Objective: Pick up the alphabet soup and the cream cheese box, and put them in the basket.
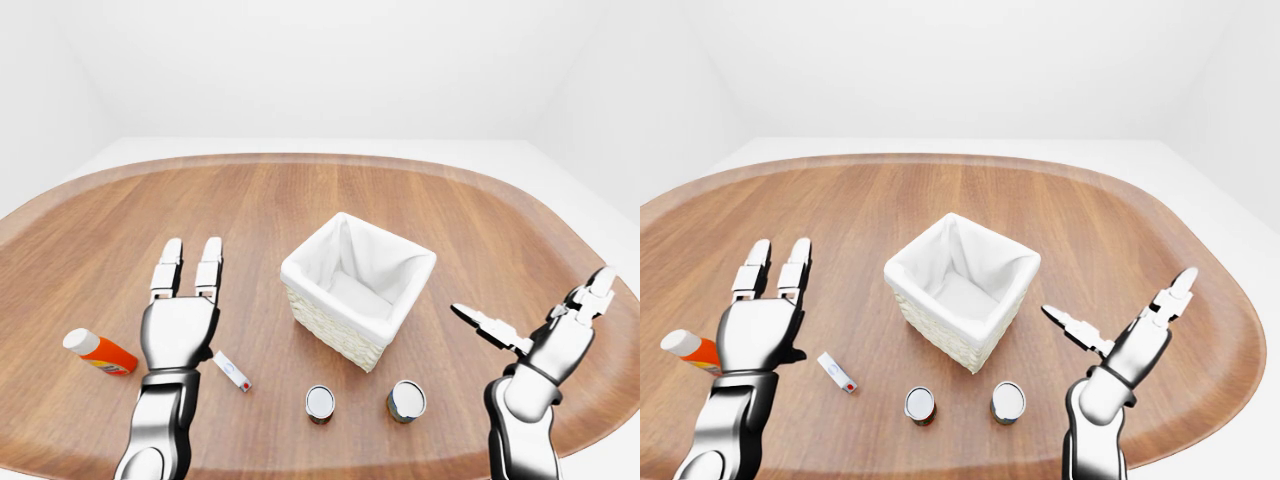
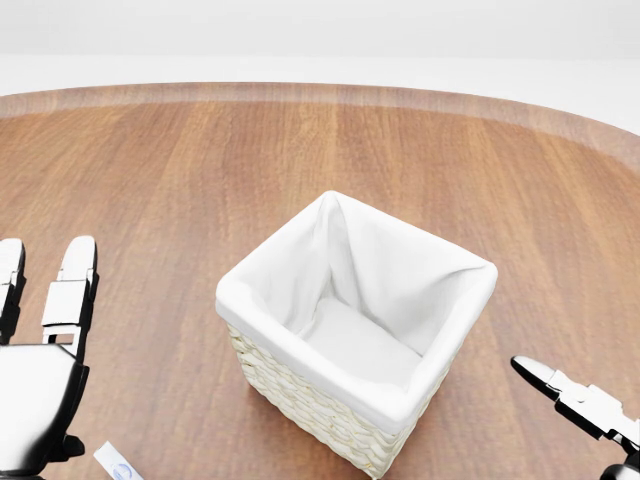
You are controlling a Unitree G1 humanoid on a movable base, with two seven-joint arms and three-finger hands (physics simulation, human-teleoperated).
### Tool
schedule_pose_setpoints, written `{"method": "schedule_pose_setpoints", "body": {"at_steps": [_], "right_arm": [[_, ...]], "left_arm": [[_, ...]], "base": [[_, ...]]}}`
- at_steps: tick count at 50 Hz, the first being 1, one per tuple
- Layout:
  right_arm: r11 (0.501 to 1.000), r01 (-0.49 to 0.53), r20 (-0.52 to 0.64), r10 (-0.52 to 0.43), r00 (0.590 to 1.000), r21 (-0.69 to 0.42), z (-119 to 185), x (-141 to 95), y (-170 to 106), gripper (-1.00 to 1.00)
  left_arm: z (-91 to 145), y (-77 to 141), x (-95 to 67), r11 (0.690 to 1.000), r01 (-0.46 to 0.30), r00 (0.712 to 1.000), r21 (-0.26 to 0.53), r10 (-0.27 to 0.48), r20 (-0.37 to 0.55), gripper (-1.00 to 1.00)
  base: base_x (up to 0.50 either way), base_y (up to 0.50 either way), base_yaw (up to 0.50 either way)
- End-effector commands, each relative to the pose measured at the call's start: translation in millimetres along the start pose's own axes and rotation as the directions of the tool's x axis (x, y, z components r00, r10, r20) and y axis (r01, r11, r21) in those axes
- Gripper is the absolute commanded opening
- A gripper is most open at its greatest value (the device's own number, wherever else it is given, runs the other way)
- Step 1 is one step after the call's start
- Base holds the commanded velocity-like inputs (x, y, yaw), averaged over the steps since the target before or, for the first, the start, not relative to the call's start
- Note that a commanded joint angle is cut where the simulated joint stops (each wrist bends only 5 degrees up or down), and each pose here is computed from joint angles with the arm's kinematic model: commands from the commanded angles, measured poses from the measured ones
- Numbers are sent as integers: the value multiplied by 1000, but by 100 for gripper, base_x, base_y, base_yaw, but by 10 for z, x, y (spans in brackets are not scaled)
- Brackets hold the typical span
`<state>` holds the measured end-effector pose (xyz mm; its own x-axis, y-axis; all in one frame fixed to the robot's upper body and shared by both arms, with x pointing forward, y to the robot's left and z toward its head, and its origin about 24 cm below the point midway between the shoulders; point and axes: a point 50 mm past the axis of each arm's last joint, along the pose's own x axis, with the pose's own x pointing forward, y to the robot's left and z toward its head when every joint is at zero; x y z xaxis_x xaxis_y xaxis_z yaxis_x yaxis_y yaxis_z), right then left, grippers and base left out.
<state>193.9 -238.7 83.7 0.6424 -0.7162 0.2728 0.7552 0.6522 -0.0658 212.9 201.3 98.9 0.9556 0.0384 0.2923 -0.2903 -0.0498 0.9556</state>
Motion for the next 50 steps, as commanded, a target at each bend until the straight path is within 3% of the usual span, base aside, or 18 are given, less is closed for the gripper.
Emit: {"method": "schedule_pose_setpoints", "body": {"at_steps": [1,10,17,27,33,38,47,50], "right_arm": [[1000,-2,-2,2,1000,-1,-4,-1,3,100],[1000,0,-1,0,1000,-4,12,-5,0,100],[1000,-2,-1,2,1000,-5,-4,-6,1,100],[1000,2,-5,-2,1000,4,7,-3,-5,100],[1000,0,-4,0,1000,2,-5,-3,0,100],[1000,0,-5,0,1000,-1,3,-4,-1,100],[1000,-1,-5,1,1000,-3,-4,-4,3,100],[1000,-2,-5,2,1000,-5,-3,-6,4,100]], "left_arm": [[22,-118,-108,997,63,998,32,-64,4,100],[72,-263,-221,989,126,991,73,-129,33,100],[87,-288,-233,988,129,990,80,-132,42,100],[83,-512,-268,980,174,981,99,-181,68,100],[98,-729,-328,965,207,968,163,-226,109,100],[113,-826,-369,959,225,959,172,-249,134,100],[106,-910,-425,948,239,948,208,-274,160,100],[141,-936,-466,947,202,945,248,-255,206,100]], "base": [[0,0,0],[0,0,0],[0,0,0],[0,0,0],[0,0,0],[0,0,0],[0,0,0],[0,0,0]]}}
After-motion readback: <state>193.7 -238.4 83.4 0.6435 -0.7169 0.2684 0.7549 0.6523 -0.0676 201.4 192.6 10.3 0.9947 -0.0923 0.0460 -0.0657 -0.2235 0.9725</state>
